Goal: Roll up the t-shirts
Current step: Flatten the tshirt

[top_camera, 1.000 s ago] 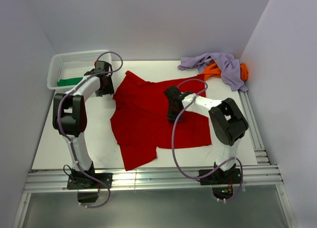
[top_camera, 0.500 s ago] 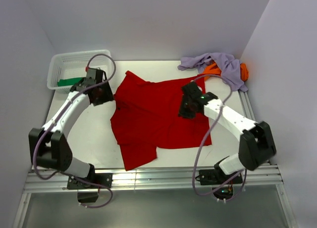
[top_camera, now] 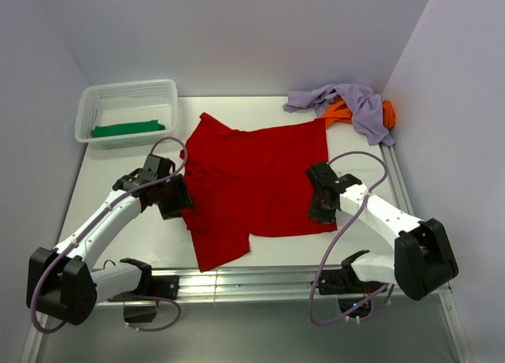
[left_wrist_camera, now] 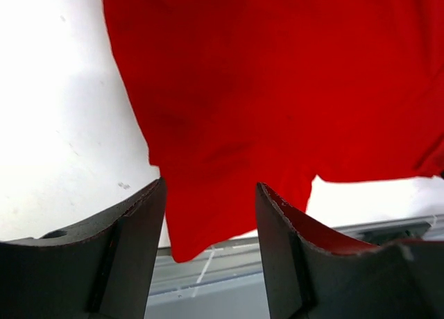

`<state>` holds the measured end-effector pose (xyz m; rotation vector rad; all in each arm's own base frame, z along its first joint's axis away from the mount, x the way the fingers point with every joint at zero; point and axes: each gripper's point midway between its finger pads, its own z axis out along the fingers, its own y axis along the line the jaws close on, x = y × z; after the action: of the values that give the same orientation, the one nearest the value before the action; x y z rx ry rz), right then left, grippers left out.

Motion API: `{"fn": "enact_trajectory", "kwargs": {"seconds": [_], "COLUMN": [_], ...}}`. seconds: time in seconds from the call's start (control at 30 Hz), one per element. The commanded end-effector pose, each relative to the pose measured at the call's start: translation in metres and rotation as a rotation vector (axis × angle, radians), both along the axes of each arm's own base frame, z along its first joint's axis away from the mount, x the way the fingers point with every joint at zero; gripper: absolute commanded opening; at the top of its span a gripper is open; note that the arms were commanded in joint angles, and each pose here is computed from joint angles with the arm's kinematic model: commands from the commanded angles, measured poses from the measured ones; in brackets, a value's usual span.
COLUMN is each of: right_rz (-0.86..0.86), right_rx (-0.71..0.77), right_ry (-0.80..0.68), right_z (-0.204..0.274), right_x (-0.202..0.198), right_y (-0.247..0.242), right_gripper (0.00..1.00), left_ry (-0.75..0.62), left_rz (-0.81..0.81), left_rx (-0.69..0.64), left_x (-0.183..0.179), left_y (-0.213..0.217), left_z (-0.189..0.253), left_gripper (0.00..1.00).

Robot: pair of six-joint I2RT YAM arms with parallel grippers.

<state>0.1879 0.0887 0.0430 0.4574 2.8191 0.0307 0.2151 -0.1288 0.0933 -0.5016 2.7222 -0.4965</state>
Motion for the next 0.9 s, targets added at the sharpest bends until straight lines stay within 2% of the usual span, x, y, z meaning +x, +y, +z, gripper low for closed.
{"fn": "enact_trajectory", "kwargs": {"seconds": [0.0, 0.23, 0.7, 0.87], "right_rz": [-0.020, -0.013, 0.015, 0.015], "right_rx": [-0.001, 0.004, -0.053, -0.080], "right_ry": [-0.034, -0.016, 0.033, 0.046], "right_z": [0.000, -0.008, -0.022, -0.027], "right_x": [0.006, 0.002, -0.004, -0.004], "right_y": [0.000, 0.004, 0.014, 0.013], "right_gripper": [0.34, 0.34, 0.35, 0.32], "left_ry": [0.012, 0.023, 0.038, 0.037], "left_rz": [-0.006, -0.014, -0.039, -0.050], "left_rx": [-0.076, -0.117, -0.108, -0.099], "left_x": [-0.008, -0.011, -0.013, -0.012], "left_y": [-0.013, -0.022, -0.022, -0.021], "left_z": [0.004, 0.001, -0.004, -0.004], "left_gripper": [0.59, 0.59, 0.58, 0.58]}}
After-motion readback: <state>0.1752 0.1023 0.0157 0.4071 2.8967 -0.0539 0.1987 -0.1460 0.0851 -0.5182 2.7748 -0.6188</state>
